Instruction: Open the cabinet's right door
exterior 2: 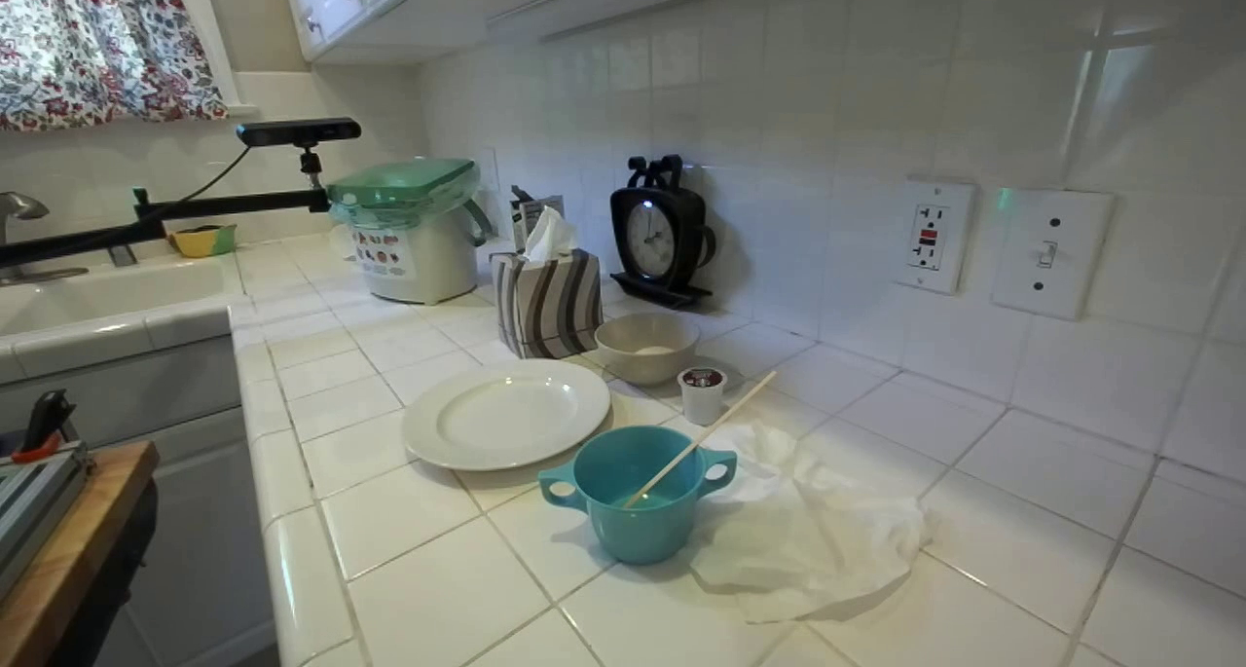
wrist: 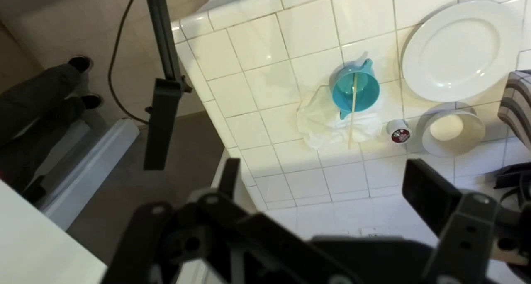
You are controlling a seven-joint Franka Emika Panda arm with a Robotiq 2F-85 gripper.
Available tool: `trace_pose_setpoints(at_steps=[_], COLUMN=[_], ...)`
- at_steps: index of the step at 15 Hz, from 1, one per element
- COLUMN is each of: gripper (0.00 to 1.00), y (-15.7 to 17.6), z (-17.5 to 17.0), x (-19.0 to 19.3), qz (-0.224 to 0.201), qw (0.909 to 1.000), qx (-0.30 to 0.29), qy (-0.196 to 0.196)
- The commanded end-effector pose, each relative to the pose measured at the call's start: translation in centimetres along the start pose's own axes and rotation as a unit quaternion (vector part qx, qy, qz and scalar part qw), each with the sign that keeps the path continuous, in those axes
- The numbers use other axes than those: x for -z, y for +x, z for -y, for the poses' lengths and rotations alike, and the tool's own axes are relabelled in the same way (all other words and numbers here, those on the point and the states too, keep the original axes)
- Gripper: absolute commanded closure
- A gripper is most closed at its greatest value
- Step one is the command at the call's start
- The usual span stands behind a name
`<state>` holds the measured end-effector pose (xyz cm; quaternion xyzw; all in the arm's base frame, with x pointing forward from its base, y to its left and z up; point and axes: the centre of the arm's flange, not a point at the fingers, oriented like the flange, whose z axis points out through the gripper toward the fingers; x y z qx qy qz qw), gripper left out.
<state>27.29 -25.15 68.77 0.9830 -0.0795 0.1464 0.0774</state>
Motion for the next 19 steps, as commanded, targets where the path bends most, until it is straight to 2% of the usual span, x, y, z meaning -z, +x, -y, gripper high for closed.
trace_pose_setpoints(at_steps=[1,3,5,6,8,19], gripper=[0.0,0.0,0.0,0.0,0.0,0.0], y=[0.0,-0.2,-0.3,0.3,-0.1,-0.2], z=[4.9,8.1,10.4,9.6,10.7,10.2], x=[1.8,3.0,4.3,3.6,4.1,3.9], qz=[-0.007,0.005,0.04,0.02,0.032,0.035], qw=[0.9993,0.9981,0.996,0.9983,0.9972,0.9966], qx=[-0.037,-0.054,-0.065,-0.045,-0.053,-0.06], qy=[-0.004,-0.028,-0.046,-0.031,-0.042,-0.043])
